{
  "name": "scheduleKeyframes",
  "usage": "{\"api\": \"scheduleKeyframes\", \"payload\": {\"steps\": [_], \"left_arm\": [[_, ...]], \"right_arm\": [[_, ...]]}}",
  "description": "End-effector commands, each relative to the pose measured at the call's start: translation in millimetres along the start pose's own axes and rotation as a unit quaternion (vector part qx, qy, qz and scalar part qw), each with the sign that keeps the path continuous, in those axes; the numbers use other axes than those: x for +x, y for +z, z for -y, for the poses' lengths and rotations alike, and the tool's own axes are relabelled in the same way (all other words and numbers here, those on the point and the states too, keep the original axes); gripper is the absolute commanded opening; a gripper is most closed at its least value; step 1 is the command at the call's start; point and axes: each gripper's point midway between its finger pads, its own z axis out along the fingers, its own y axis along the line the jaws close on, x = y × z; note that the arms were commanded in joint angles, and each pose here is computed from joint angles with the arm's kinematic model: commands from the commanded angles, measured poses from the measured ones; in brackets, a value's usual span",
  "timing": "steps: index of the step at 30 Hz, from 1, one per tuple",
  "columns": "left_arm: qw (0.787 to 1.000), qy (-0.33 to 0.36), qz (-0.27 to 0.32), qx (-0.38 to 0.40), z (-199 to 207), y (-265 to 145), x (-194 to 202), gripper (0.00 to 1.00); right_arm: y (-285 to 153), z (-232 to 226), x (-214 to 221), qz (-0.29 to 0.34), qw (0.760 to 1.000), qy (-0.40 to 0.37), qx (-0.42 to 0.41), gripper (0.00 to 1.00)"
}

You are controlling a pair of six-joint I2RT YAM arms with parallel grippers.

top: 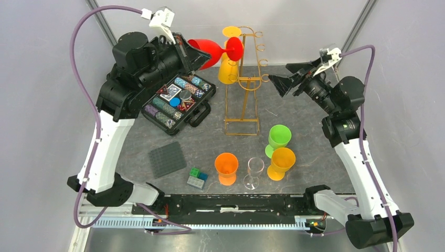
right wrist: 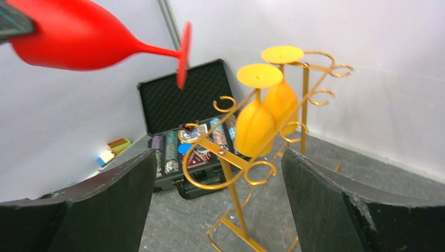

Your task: Place the wine glass upside down on the wine glass rack

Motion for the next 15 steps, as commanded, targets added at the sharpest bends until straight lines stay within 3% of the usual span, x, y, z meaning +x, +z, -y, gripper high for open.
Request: {"api": "scheduleKeyframes", "payload": {"steps": [1, 9, 15], "left_arm": [[0.993, -0.032, -0.014, 0.109, 39, 7, 1, 0.02], [0.978, -0.063, -0.053, 0.191, 63, 13, 16, 0.02], [0.967, -0.083, -0.057, 0.233, 75, 11, 19, 0.02]], "right_arm": [[1, -30, -25, 0.056, 0.995, -0.011, -0.08, 0.91], [2, -61, -29, 0.08, 0.984, -0.01, -0.159, 0.88], [9, -56, -22, 0.073, 0.986, 0.002, -0.148, 0.85]]}}
